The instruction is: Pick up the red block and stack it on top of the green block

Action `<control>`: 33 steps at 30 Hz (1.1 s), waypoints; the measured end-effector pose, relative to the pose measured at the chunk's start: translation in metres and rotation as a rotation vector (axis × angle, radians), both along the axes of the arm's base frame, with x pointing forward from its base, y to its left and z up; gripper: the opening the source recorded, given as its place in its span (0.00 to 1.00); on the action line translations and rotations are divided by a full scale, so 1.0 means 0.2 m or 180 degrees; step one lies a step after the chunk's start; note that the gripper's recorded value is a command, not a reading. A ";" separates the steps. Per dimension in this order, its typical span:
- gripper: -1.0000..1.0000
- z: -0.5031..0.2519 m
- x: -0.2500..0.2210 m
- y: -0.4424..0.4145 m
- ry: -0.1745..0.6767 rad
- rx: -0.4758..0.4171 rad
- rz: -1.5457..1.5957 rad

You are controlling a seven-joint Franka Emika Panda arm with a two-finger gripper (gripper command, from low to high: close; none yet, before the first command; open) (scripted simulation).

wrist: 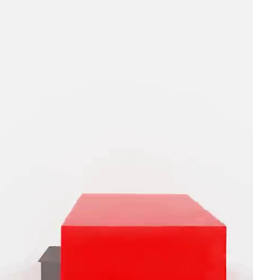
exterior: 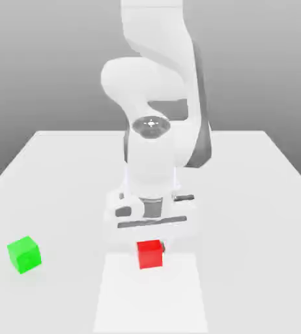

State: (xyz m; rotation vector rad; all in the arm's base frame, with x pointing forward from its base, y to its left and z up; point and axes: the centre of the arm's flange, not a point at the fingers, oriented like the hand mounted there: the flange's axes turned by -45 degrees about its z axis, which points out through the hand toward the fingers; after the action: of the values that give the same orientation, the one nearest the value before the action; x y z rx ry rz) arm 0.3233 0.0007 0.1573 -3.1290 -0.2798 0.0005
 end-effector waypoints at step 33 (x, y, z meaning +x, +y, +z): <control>1.00 0.28 -0.03 -1.40 -0.0004 0.0006 -0.3648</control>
State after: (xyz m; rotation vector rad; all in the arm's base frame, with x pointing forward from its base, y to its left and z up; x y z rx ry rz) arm 0.3176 -0.2798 0.2127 -2.7793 1.4605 -0.0020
